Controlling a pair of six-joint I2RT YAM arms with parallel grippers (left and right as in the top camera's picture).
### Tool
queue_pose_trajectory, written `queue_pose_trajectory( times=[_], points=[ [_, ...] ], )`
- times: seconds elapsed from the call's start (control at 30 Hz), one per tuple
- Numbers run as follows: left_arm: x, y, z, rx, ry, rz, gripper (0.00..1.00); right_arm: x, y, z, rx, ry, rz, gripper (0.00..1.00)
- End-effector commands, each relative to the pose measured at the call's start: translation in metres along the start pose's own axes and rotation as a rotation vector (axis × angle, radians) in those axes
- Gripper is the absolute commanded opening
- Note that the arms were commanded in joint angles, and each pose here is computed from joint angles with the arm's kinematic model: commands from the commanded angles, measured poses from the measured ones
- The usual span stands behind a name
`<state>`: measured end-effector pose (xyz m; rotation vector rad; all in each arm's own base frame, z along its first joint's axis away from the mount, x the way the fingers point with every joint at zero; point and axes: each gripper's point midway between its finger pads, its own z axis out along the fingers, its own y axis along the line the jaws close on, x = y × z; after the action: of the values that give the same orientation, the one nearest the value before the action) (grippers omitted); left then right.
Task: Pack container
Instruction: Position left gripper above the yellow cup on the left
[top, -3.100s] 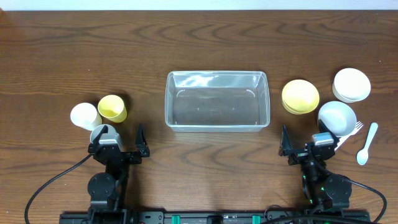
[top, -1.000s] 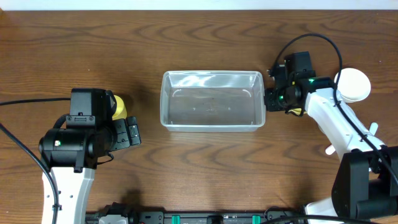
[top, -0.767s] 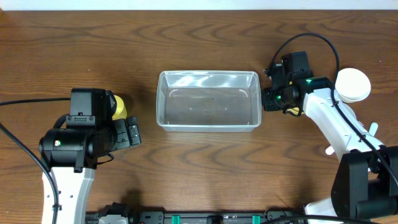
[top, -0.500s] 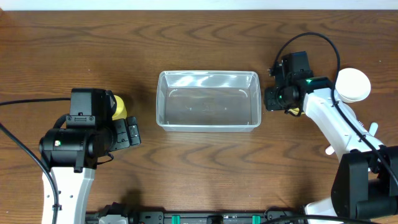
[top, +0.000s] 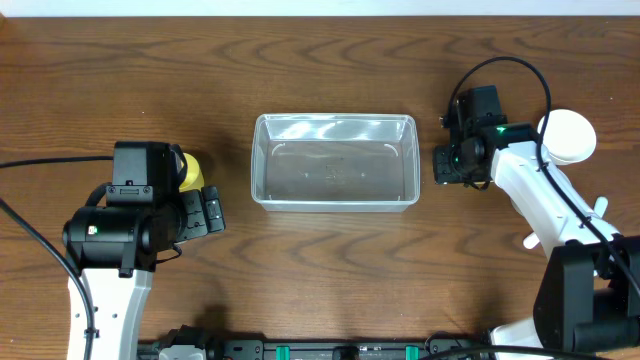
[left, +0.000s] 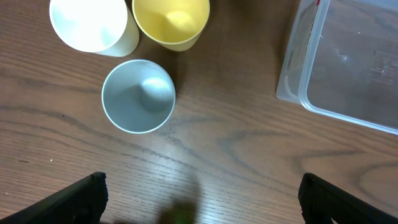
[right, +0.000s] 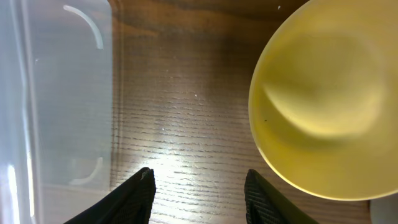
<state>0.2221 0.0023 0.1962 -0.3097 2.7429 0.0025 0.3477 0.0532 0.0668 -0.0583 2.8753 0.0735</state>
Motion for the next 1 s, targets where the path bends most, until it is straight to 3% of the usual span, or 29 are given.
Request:
queue_pose_trajectory(
  times=[0.0, 0.23, 0.47, 0.6, 0.77, 0.97],
  points=[
    [-0.006, 0.003, -0.004, -0.013, -0.021, -0.005, 0.98, -0.016, -0.002, -0.032, 0.005, -0.103, 0.005, 0.49],
    [-0.009, 0.001, -0.004, -0.002, -0.035, -0.006, 0.98, -0.018, -0.001, -0.106, -0.022, -0.282, 0.066, 0.52],
    [-0.045, -0.013, 0.007, 0.027, -0.062, -0.007, 0.98, 0.0, -0.005, -0.146, -0.024, -0.346, 0.153, 0.6],
    [-0.081, -0.013, 0.033, -0.032, -0.043, -0.006, 0.98, 0.005, -0.006, -0.151, -0.024, -0.351, 0.152, 0.73],
    [-0.103, -0.013, 0.072, -0.078, 0.027, -0.008, 0.98, 0.014, -0.007, -0.143, -0.014, -0.294, 0.153, 0.74],
    [-0.091, -0.004, 0.115, -0.118, 0.163, -0.022, 0.98, 0.017, -0.008, -0.137, -0.008, -0.269, 0.153, 0.75]
  ],
)
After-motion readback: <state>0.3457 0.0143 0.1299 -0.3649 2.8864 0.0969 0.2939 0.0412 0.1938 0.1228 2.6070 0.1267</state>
